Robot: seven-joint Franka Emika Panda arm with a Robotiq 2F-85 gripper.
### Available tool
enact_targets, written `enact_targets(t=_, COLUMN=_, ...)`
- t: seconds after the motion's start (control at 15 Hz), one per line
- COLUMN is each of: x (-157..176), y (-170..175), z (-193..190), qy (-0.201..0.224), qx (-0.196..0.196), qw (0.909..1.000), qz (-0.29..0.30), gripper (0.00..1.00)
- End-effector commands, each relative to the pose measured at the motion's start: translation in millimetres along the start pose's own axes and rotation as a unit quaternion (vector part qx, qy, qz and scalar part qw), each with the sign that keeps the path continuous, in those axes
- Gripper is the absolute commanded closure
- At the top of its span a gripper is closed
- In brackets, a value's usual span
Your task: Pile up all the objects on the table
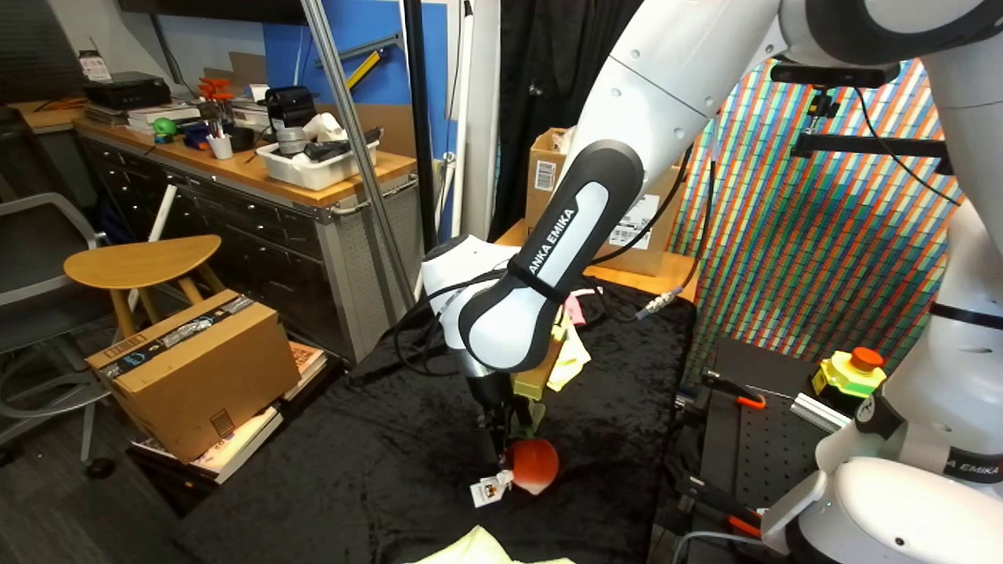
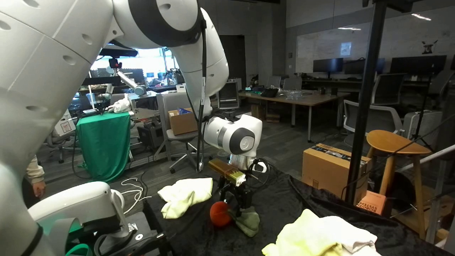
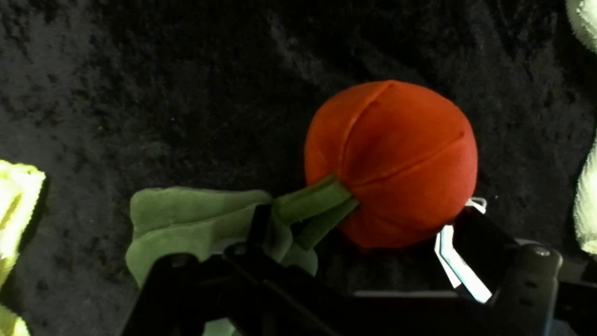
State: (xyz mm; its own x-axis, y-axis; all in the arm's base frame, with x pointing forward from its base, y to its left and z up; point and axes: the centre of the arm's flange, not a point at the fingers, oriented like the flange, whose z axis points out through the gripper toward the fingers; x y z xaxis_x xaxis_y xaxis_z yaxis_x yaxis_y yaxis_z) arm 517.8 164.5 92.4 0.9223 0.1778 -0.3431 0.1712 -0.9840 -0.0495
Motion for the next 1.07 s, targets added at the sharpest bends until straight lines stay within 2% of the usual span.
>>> enact_targets(t=0.0, x=3, y=3, z=2, qy=-0.019, qx=0.010, qw=0.9998, qz=0.003, gripper=0.00)
enact_targets(t=0.13, x=1, y=4, z=3, qy=-0.019, qx=0.009, qw=0.9998, qz=0.002, gripper=0.00)
enact_targets(t=0.2, x=2, y=4, z=3, qy=-0.018, qx=0.010, qw=0.9998, qz=0.003, gripper=0.05)
enact_targets(t=0.27, x=2, y=4, z=3, qy=-0.018, qx=0.010, qw=0.9998, qz=0.002, gripper=0.26)
enact_targets(t=0.4, x=3, y=3, z=3, qy=-0.016, qx=0.011, qw=0.9998, qz=0.001, gripper=0.31)
enact_targets(t=0.87, x=4, y=4, z=-1, qy=-0.009, qx=0.015, qw=0.9998, qz=0.003, gripper=0.84)
enact_targets(t=1.0, x=2, y=10, z=-8, qy=0.004, qx=0.019, qw=0.9997, qz=0.011, gripper=0.89)
